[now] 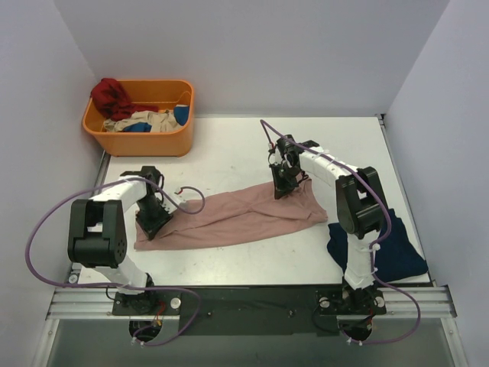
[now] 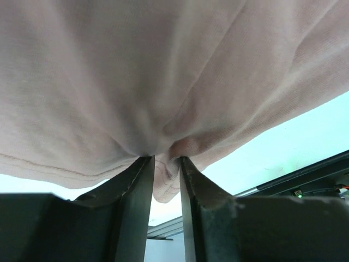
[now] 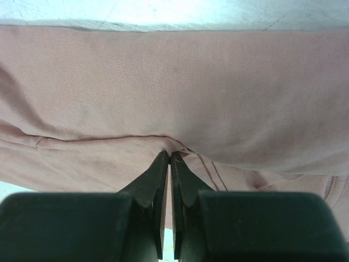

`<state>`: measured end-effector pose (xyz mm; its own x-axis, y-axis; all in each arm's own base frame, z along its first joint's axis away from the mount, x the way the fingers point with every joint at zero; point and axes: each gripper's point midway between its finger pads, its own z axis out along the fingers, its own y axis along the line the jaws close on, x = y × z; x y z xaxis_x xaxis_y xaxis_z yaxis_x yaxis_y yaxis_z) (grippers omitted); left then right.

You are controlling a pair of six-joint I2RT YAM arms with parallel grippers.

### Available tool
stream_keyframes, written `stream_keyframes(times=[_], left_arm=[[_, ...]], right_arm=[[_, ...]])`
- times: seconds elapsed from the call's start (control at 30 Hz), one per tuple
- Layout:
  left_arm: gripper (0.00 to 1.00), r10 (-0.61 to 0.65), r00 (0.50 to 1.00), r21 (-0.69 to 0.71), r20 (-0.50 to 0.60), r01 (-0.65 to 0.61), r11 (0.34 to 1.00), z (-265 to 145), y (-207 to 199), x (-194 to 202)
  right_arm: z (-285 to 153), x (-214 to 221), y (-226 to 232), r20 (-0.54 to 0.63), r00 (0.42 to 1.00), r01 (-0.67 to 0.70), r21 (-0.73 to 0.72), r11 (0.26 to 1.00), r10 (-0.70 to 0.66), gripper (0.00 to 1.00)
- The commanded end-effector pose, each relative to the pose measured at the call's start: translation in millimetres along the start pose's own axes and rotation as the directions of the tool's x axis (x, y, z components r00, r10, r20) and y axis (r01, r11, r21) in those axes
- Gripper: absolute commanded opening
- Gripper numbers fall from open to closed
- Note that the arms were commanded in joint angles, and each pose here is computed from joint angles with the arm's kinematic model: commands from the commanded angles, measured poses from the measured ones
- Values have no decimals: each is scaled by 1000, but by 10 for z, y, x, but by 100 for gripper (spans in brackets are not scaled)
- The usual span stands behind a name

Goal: Fold and stack the t-shirts
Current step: Fold the other side of the tshirt into a rectangle

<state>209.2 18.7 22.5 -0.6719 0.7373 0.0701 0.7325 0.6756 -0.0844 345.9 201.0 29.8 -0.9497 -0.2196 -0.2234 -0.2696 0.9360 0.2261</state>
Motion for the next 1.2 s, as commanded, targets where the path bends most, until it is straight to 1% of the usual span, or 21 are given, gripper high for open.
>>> stream_keyframes(times=[0.0, 0.07, 0.13, 0.3, 0.37, 0.4, 0.43, 0.47, 0.5, 0.6, 0.63, 0.73, 0.83, 0.93, 1.07, 1.17], left_arm=[[38, 8, 1000, -82, 18, -7, 997, -92, 209, -88], [41, 10, 1000, -87, 7, -10, 996, -97, 232, -72], [42, 12, 1000, -93, 10, -11, 996, -112, 257, -80], [42, 21, 1000, -106, -12, -22, 994, -80, 295, -49], [35, 19, 1000, -112, -10, -20, 993, -74, 310, -45], [30, 18, 1000, -110, -7, -18, 994, -72, 306, -49], [21, 18, 1000, -105, -4, -19, 994, -77, 298, -55], [16, 20, 1000, -96, -8, -21, 995, -80, 276, -41], [0, 19, 1000, -94, 1, -19, 995, -91, 275, -59], [0, 17, 1000, -109, 8, -16, 994, -146, 307, -81], [0, 11, 1000, -136, 10, -10, 991, -189, 358, -88], [0, -18, 997, -258, 76, 37, 965, -417, 647, -281], [0, -41, 987, -370, 158, 97, 924, -646, 961, -512], [0, -39, 976, -447, 212, 132, 884, -868, 1219, -723], [0, -40, 968, -502, 249, 164, 849, -1022, 1438, -867], [0, -17, 972, -481, 236, 132, 867, -1002, 1380, -856]], right_arm=[[-174, 20, 1, 14, 1000, 2, 2, 1000, -2, 0], [-180, 13, 0, 17, 1000, 1, 0, 1000, -1, 0], [-193, 15, 1, 19, 1000, 0, 2, 1000, 0, 0], [-189, 31, 6, 15, 1000, 1, 0, 1000, -1, 0], [-200, 25, 3, 19, 1000, 0, 0, 1000, 0, 0], [-198, 30, 1, 17, 1000, 1, 0, 1000, -1, 0], [-192, 28, -2, 18, 1000, 0, 2, 1000, 0, 0], [-197, 27, 1, 19, 1000, 2, 0, 1000, -2, 0], [-201, 26, 9, 18, 1000, -1, -3, 1000, 1, 0], [-238, 9, 39, 26, 1000, -1, -15, 1000, 1, 0], [-263, -16, 74, 35, 999, -2, -31, 1000, 3, 0], [-390, -126, 148, 74, 997, -10, -62, 998, 15, 0], [-509, -351, 138, 133, 991, -24, -59, 998, 32, 0], [-490, -470, 86, 143, 989, -39, -54, 998, 46, 0], [-637, -511, 157, 177, 984, 0, -60, 998, 11, 0], [-693, -402, 237, 169, 986, 15, -88, 996, 0, 0]])
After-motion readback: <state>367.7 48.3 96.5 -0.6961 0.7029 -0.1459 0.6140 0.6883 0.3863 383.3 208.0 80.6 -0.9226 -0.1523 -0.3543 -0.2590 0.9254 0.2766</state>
